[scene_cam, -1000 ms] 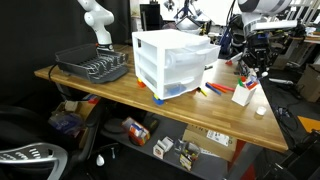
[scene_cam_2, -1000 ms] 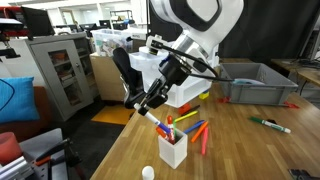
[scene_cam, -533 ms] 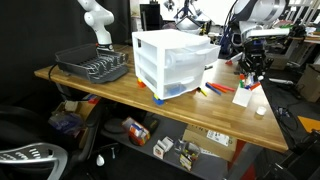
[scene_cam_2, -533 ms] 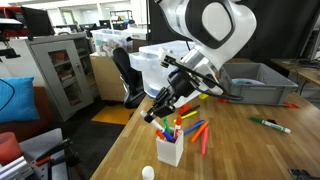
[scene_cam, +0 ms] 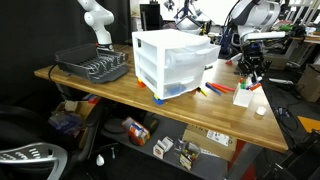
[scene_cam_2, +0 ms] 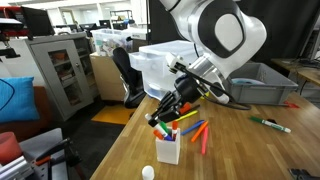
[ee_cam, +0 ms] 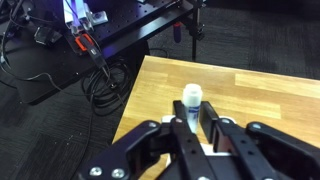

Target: Put the marker inside the stationary holder

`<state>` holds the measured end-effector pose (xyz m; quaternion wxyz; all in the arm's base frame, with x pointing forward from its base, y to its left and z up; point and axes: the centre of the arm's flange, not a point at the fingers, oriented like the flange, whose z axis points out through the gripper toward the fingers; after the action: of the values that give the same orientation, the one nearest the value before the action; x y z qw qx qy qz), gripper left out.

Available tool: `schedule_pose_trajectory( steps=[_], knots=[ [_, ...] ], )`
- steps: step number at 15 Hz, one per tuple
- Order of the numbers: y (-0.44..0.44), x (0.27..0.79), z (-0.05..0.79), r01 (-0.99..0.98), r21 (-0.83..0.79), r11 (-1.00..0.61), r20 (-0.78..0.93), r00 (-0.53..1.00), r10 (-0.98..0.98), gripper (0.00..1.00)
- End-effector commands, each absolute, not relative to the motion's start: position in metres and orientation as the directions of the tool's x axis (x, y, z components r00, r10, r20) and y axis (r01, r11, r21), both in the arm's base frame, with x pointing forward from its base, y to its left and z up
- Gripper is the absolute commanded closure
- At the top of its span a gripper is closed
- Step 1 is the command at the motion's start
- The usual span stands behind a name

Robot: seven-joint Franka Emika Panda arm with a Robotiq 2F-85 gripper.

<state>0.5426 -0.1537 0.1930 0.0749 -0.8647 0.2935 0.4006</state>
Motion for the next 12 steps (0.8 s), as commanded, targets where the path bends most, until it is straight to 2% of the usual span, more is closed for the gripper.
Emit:
schedule_pose_trajectory(
  steps=[1,7,12],
  knots=[
    [-0.159,0.553,0.195,-0.592,0.086,-0.801,-0.752,0.489,-0.442,0.45],
    [-0.161,0.548,0.221,-0.617,0.048,-0.786,-0.702,0.538,-0.466,0.03],
    [-0.155,0.53,0.253,-0.619,0.005,-0.785,-0.603,0.624,-0.496,0.0]
  ],
)
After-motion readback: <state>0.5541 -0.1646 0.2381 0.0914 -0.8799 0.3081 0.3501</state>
